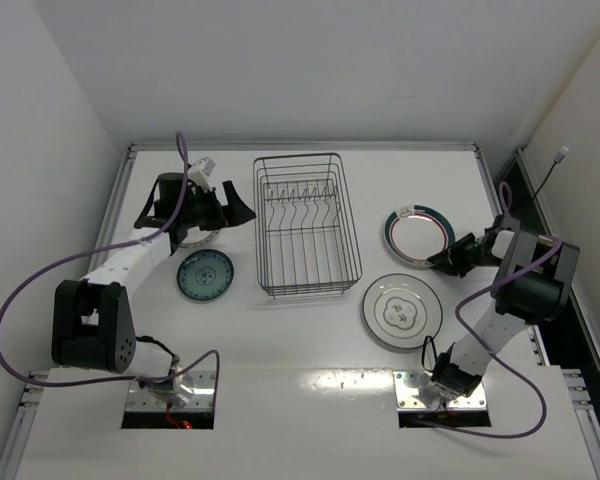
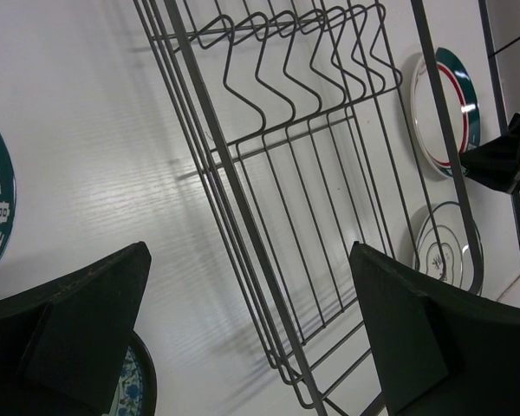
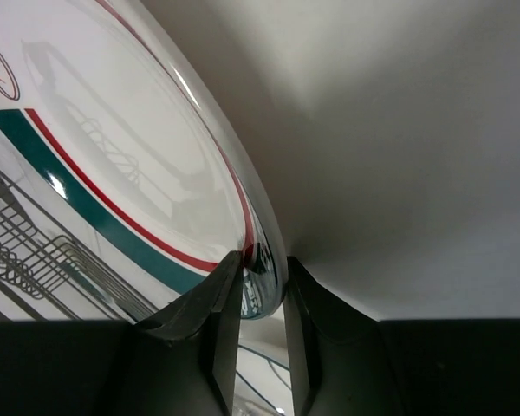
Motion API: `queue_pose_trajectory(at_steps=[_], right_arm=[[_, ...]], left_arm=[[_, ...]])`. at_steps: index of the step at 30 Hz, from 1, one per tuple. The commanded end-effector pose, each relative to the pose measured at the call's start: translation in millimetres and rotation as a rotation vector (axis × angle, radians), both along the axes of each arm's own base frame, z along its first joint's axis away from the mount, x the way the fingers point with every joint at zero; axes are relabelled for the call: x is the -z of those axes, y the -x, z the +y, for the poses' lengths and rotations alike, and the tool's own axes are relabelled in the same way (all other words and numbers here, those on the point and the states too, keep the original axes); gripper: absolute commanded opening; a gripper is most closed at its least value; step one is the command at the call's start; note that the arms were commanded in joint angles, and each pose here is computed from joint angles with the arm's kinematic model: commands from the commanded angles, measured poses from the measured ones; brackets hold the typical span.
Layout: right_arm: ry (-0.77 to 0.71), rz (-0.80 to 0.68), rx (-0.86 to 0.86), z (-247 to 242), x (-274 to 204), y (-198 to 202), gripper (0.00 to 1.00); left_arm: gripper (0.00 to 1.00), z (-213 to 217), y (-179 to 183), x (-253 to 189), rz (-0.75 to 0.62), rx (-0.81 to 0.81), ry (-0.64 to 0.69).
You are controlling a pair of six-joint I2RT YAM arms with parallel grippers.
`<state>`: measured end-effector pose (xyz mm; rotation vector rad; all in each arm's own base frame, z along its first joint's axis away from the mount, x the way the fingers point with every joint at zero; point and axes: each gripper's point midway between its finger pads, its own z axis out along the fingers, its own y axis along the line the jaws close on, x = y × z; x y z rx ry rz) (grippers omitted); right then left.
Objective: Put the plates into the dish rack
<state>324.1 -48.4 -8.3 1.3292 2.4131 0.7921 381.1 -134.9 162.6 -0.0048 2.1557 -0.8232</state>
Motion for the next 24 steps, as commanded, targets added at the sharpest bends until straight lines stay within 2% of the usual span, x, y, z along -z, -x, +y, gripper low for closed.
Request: queue_pose_trajectory(at_steps=[1,5,6,7,10,14,15,16,19,20,21,23,24], right_arm=[[-0.015,-0.067,0.001,-2,-11,-21,0.23],[0.001,-0.072,-0.005,-7,-12,-28,0.29],[0.002,-0.072,-0.005,-7,-12,-28,0.26],[0.002,-0.072,-0.005,-7,-12,-28,0.02],[0.022,-0.092,-0.002,-9,-18,-29,0.0],[0.198,-0.275,-0.037,-8,-78,-59,0.0],[0.262,-0.331,-0.045,-8,-106,-65,0.0],[0.361,-0.337,-0.024,-19,-129,-74,0.0],[0.52,-0.44,-0.036,-5,-198,-96,0.0],[0.59,-0.414,-0.02,-9,-204,-97,0.0],[0.632,-0.475,-0.051,8,-233,-106,0.0],[0.724,-0.461,-0.068,14,-245,-110,0.0],[0.749,-0.505,-0.104,35,-263,-118,0.0]], left_arm=[[1.0,6,-11,-21,-0.073,-0.002,-0.015],[1.0,6,-9,-14,-0.046,-0.002,-0.017],[1.0,6,-9,-14,-0.046,-0.002,-0.017],[1.0,8,-10,-14,-0.046,-0.01,-0.022],[1.0,7,-11,-16,-0.046,-0.01,-0.022],[1.0,9,-12,-16,-0.046,-0.018,-0.026],[1.0,10,-13,-15,-0.047,-0.027,-0.032],[1.0,10,-13,-15,-0.047,-0.027,-0.032],[1.0,12,-12,-13,-0.038,-0.037,-0.039],[1.0,14,-14,-13,-0.038,-0.049,-0.046],[1.0,14,-12,-11,-0.029,-0.049,-0.047],[1.0,20,-14,-12,-0.032,-0.081,-0.067],[1.0,23,-14,-16,-0.044,-0.096,-0.075]])
